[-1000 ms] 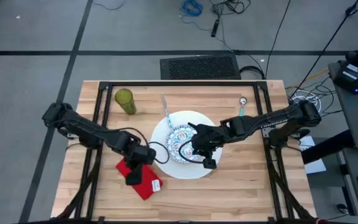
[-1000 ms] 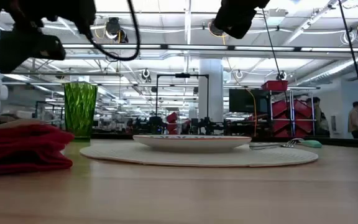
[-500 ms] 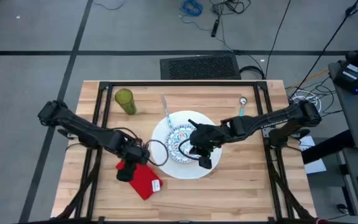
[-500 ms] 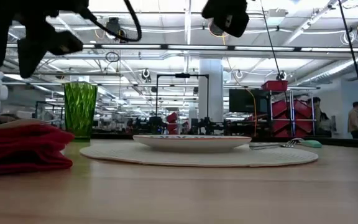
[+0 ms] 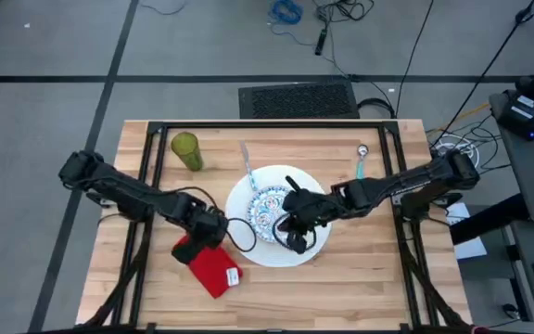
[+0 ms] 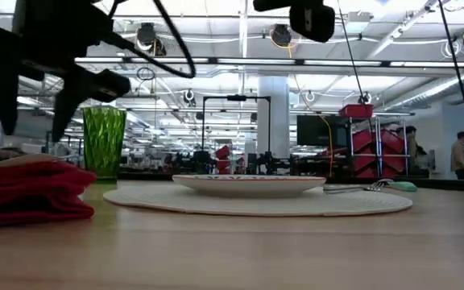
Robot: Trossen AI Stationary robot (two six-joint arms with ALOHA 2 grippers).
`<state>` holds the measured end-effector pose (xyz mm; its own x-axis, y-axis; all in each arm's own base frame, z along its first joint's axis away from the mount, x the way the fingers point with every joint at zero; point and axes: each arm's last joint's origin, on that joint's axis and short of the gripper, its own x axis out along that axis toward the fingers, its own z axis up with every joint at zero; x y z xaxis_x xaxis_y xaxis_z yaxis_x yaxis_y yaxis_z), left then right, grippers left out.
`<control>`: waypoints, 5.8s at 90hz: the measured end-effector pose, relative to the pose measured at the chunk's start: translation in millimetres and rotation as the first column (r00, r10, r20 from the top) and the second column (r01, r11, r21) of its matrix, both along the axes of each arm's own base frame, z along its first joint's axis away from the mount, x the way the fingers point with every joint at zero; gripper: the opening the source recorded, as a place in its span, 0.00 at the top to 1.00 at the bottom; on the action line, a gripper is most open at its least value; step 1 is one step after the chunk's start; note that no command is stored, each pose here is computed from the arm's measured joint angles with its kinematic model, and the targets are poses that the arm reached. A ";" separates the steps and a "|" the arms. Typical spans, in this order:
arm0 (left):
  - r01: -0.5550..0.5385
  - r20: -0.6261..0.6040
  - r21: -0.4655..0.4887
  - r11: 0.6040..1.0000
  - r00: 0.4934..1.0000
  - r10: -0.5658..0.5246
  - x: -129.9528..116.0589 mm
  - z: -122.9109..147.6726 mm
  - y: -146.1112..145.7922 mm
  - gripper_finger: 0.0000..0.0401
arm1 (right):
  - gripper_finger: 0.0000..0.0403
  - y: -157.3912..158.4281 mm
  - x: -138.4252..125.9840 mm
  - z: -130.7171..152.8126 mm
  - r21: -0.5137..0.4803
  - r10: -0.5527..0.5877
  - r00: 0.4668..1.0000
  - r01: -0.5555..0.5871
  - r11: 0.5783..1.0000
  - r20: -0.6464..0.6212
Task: Set table place
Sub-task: Put the red table napkin to the left of the blue patterned plate on the white tablemat
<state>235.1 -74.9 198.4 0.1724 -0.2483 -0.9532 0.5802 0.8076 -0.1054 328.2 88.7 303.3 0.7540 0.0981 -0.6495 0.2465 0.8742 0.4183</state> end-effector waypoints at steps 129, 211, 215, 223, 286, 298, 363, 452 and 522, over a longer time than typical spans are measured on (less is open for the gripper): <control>-0.528 -0.187 0.027 0.849 0.832 0.523 18.5 -32.5 2.6 0.99 | 1.00 24.9 -10.7 -2.4 -0.110 0.037 0.999 -0.039 0.993 -0.013; -0.948 -0.075 -0.251 -0.196 -0.183 0.980 -40.3 49.7 27.4 1.00 | 1.00 9.5 -18.4 -13.5 -0.342 0.191 0.962 -0.250 0.906 -0.197; -0.925 -0.047 -0.302 -0.231 -0.228 0.973 -39.7 52.4 29.3 1.00 | 1.00 9.2 -19.3 -14.2 -0.350 0.199 0.957 -0.264 0.899 -0.210; -0.850 0.026 -0.458 -0.259 -0.304 0.952 -33.6 60.6 32.4 1.00 | 1.00 7.3 -18.9 -14.5 -0.362 0.210 0.953 -0.279 0.890 -0.218; -0.835 -0.268 -0.283 -0.473 -0.405 0.874 -56.0 -48.8 20.1 1.00 | 1.00 -9.1 -15.6 -15.4 -0.341 0.140 0.963 -0.214 0.915 -0.229; -0.873 -0.198 -0.231 -0.430 -0.390 0.899 -61.6 -51.9 24.4 1.00 | 1.00 -9.2 -15.5 -15.4 -0.341 0.140 0.964 -0.214 0.915 -0.228; -0.911 -0.215 -0.212 -0.354 -0.310 0.926 -58.5 -51.4 26.5 1.00 | 1.00 -9.1 -15.2 -15.2 -0.327 0.123 0.967 -0.193 0.925 -0.221; -0.955 -0.218 -0.127 -0.267 -0.235 0.947 -74.6 -11.6 29.1 0.62 | 1.00 -8.4 -12.6 -13.1 -0.312 0.111 0.977 -0.165 0.936 -0.184; -0.975 0.106 -0.222 -0.027 -0.052 0.993 -48.8 -3.7 52.8 0.98 | 1.00 -23.6 -2.7 -7.9 -0.334 0.095 0.990 -0.125 0.934 -0.107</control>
